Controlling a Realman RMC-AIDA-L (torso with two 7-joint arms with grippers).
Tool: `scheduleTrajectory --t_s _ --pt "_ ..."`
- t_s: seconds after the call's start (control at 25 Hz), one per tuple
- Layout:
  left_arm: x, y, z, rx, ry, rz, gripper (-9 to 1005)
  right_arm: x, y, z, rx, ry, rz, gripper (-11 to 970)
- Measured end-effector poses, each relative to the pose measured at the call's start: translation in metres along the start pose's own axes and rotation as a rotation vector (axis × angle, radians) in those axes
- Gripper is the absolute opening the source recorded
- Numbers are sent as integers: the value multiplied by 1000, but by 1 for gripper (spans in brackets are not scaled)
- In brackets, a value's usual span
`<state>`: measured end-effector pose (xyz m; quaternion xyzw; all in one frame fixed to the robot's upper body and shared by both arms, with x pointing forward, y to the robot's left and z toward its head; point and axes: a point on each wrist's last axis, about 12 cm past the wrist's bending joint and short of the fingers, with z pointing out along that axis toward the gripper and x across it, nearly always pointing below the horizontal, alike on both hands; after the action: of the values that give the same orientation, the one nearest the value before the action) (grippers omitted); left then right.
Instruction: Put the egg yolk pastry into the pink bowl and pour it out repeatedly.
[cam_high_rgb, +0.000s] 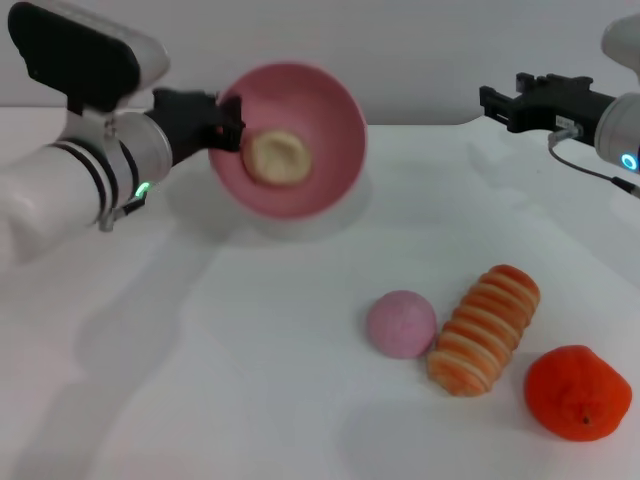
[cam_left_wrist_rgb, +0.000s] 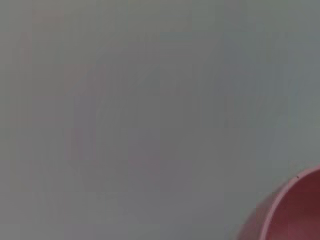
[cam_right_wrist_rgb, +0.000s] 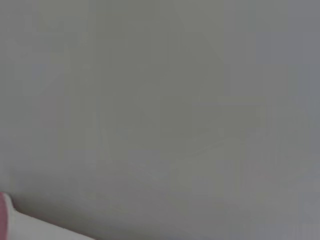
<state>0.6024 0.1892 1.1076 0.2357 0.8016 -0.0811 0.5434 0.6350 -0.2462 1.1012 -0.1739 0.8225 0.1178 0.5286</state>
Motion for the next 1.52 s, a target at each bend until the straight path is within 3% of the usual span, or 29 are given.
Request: scheduleTrajectory --t_s 0.04,0.12,0.36,0.76,1.2,1.4,1.52 --pt "0 0 0 0 0 0 0 1 -1 -1 3 2 2 539" --pt "2 -13 -3 -120 -145 171 0 4 -3 -2 8 7 9 539" --pt "13 -37 -4 -251 -294 463 1 8 -4 -4 14 12 16 539" --pt "16 -40 -6 -370 -415 721 1 11 -5 -5 16 16 21 540" --pt "19 -38 -6 -409 -405 851 0 16 -3 -5 11 30 26 541" --pt "23 -47 -10 -414 -419 963 1 20 -2 -5 5 33 61 541" --pt "25 -48 -15 -440 -435 958 1 22 -2 -6 1 36 68 541"
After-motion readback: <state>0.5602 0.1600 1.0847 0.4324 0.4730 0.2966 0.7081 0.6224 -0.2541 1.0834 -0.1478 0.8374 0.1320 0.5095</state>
